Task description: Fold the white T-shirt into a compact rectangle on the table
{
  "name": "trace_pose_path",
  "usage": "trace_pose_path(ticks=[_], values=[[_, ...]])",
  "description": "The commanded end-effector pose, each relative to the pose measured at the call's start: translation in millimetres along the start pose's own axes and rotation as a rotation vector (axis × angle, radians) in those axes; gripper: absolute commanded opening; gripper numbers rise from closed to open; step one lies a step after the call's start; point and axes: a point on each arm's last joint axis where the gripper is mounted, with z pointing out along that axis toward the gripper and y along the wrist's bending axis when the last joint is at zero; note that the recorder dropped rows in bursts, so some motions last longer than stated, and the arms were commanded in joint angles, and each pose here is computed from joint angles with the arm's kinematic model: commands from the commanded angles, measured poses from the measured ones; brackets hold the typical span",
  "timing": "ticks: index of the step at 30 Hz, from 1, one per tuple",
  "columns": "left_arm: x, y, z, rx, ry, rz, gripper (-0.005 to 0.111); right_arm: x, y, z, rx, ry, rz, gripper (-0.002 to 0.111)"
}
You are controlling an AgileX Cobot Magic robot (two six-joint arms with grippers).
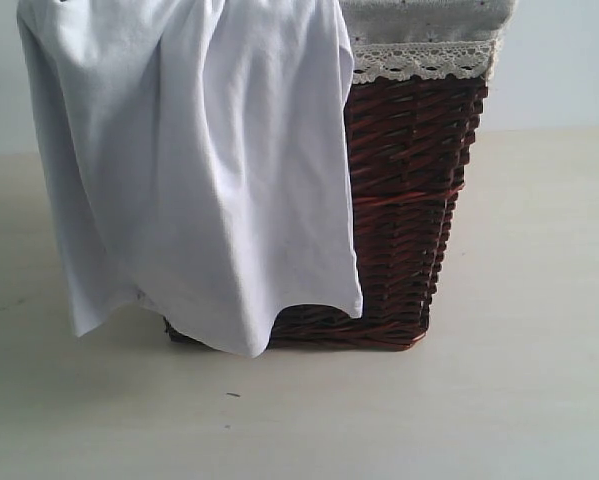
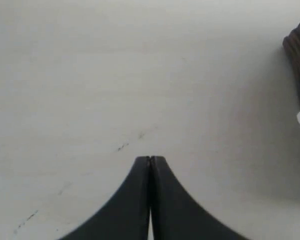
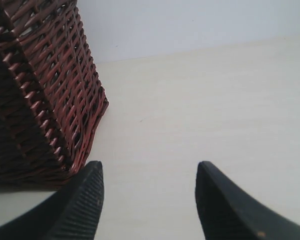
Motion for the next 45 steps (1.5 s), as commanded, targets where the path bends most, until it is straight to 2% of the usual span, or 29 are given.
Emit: trace_pose_path(ticks=[1,2,3,4,5,7,9,11,13,14,17,19,21,24,32,34,35,38,43,44,45], values=[[-13,-10.0,-1,0.036,-0.023,0.068,0.0,1,0,0,-0.003,-0.007,-0.003,0.054],[-18,-19.3,-2,0.078,0.013,0.169,0.0,1,0,0,-0.003,-0.007,-0.003,0.054],[-27,-34.2,-9,0.171,0.065,0.34,0.0,1,0,0,-0.003,-0.007,-0.003,0.054],[-33,-44.2,-14,0.245,0.081,0.41,0.0,1,0,0,-0.003,-0.007,-0.003,0.054],[-46,-56.4,-25,0.36,0.086,0.422,0.0,1,0,0,-0.003,-0.007,-0.003,0.054],[-70,-73.6,-44,0.537,0.025,0.308,0.0,1,0,0,-0.003,-0.007,-0.003,0.054],[-86,-81.2,-54,0.616,-0.068,0.304,0.002,1,0,0,-0.003,-0.007,-0.003,0.054],[-89,-81.8,-56,0.62,-0.095,0.35,0.01,1,0,0,-0.003,-0.007,-0.003,0.054],[-86,-82.8,-57,0.64,-0.075,0.384,0.026,1,0,0,-0.003,-0.007,-0.003,0.054],[-83,-84.1,-58,0.663,-0.055,0.39,0.038,1,0,0,-0.003,-0.007,-0.003,0.054],[-76,-86.6,-58,0.711,-0.011,0.373,0.083,1,0,0,-0.003,-0.007,-0.003,0.054],[-76,-84.2,-53,0.669,-0.04,0.326,0.105,1,0,0,-0.003,-0.007,-0.003,0.054],[-77,-80.7,-47,0.614,-0.071,0.309,0.103,1,0,0,-0.003,-0.007,-0.003,0.054],[-79,-79.8,-47,0.601,-0.082,0.299,0.103,1,0,0,-0.003,-0.007,-0.003,0.054],[-77,-84.9,-43,0.667,-0.051,0.25,0.103,1,0,0,-0.003,-0.007,-0.003,0.054],[-76,-84.6,-33,0.655,-0.033,0.24,0.098,1,0,0,-0.003,-0.007,-0.003,0.054],[-75,-84.6,-26,0.652,-0.014,0.238,0.092,1,0,0,-0.003,-0.007,-0.003,0.054],[-70,-85.5,-13,0.658,0.039,0.233,0.063,1,0,0,-0.003,-0.007,-0.003,0.054],[-70,-86.1,-14,0.668,0.041,0.231,0.008,1,0,0,-0.003,-0.007,-0.003,0.054],[-70,-86.0,-16,0.668,0.032,0.236,0.0,1,0,0,-0.003,-0.007,-0.003,0.054],[-71,-85.9,-19,0.668,0.022,0.243,0.0,1,0,0,-0.003,-0.007,-0.003,0.054]])
